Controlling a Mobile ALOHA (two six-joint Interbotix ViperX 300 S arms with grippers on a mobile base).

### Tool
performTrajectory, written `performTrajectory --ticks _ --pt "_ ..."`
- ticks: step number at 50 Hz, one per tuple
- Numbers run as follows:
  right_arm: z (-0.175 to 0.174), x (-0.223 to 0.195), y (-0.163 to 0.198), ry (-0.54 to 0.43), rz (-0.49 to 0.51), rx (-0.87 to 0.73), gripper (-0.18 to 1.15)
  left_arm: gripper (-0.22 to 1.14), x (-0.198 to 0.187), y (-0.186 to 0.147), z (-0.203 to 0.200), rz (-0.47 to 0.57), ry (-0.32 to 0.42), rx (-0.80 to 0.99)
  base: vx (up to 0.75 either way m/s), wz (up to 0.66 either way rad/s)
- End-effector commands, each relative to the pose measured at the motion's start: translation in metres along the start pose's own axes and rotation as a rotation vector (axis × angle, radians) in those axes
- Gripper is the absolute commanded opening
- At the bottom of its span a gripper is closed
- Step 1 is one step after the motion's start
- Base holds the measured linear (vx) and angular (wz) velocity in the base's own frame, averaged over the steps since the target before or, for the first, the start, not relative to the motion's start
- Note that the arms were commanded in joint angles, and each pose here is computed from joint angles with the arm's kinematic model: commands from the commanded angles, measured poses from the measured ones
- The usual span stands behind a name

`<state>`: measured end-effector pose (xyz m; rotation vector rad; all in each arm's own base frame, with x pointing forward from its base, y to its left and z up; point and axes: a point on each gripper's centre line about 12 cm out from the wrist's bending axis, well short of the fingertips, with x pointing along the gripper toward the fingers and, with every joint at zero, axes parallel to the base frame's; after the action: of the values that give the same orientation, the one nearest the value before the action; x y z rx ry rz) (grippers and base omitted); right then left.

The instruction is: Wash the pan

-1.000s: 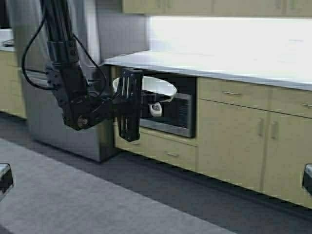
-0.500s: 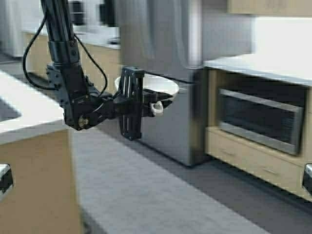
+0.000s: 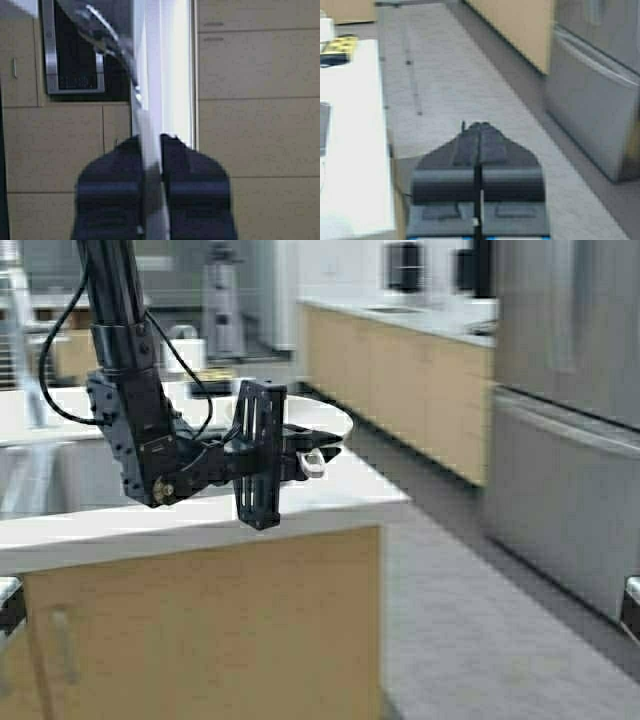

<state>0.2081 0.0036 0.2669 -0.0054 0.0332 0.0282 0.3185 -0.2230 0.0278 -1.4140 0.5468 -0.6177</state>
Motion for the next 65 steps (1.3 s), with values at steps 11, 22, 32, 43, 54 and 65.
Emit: performTrajectory --ticks 11,22,32,43,54,65 --pt "0.007 0.004 0.0 -0.015 -0.001 -0.006 0.06 0.02 0.008 -0.015 0.005 -0.063 -0.006 0.017 0.2 0.54" --pt "0.001 0.004 0.0 0.002 -0.001 -0.001 0.06 0.02 0.01 -0.016 0.004 -0.069 0.004 0.016 0.22 0.45" --pt "-0.003 0.003 0.0 0.011 -0.002 0.007 0.06 0.02 0.004 -0.015 0.001 -0.055 0.027 -0.012 0.2 0.31" --pt "-0.003 0.002 -0.001 0.009 -0.004 0.011 0.06 0.02 -0.008 -0.002 0.023 -0.013 -0.026 -0.072 0.17 0.23" --pt "-0.005 -0.003 0.0 0.001 -0.003 0.061 0.06 0.02 -0.01 0.008 0.067 -0.009 -0.087 -0.064 0.18 0.25" --pt "-0.001 -0.005 0.0 -0.014 -0.002 0.061 0.06 0.02 0.006 0.017 0.078 -0.006 -0.006 -0.063 0.17 0.25"
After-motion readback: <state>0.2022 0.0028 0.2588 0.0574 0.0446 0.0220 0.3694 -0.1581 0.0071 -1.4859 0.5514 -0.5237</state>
